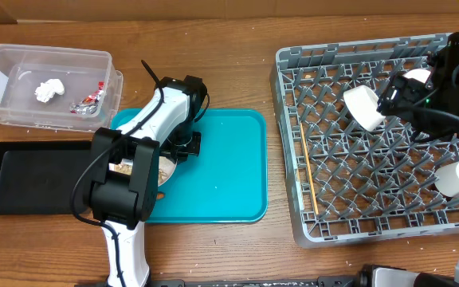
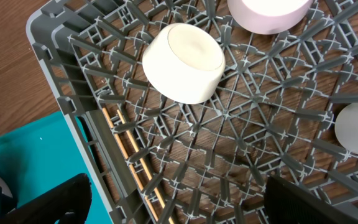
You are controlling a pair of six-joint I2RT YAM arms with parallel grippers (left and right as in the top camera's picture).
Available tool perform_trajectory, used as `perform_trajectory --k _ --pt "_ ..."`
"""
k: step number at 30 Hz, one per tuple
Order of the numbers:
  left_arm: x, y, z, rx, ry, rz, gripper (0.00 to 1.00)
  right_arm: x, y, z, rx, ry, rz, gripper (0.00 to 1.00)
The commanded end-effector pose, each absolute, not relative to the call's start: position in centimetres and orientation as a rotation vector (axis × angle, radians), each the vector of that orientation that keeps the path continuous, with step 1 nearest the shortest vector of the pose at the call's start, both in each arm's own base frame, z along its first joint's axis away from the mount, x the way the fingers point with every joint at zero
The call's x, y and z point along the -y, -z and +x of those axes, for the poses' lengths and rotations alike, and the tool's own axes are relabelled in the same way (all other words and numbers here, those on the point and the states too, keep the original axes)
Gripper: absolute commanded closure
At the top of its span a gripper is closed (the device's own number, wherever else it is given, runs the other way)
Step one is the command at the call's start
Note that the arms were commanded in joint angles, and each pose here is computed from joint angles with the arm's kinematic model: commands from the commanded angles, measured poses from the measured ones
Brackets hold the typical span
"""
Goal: Sort waste into correct bins and load items into the dishwasher
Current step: 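Grasp the white plate's rim with the left gripper, then tip the plate over the black tray to dump rice and shells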
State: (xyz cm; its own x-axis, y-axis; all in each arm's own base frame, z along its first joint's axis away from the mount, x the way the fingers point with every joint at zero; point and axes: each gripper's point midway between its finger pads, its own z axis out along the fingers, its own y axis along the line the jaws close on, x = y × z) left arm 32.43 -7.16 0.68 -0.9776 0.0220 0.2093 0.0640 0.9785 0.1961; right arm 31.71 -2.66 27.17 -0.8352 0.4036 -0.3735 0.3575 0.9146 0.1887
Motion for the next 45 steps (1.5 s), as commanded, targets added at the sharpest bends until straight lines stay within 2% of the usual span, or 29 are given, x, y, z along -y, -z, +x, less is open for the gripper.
perform_trajectory --k 1,13,30,41,45 --pt "6.6 -0.4 33.0 2.916 0.338 -0.050 0.96 2.6 -27.1 31.8 -2.663 -0.168 0.559 0.09" --pt "6.3 -5.2 34.8 2.939 0.413 0.053 0.96 2.6 -27.0 31.8 -2.663 -0.168 0.559 0.09" --pt "6.2 -12.3 33.5 3.036 0.342 0.154 0.96 2.6 -27.0 31.7 -2.669 -0.167 0.560 0.09" --pt "2.1 -17.7 31.6 3.112 0.292 0.300 0.96 2.6 -26.9 31.4 -2.681 -0.161 0.560 0.09" --pt "0.7 -18.3 31.6 3.125 0.157 0.295 0.96 2.6 -26.9 31.4 -2.682 -0.161 0.560 0.09"
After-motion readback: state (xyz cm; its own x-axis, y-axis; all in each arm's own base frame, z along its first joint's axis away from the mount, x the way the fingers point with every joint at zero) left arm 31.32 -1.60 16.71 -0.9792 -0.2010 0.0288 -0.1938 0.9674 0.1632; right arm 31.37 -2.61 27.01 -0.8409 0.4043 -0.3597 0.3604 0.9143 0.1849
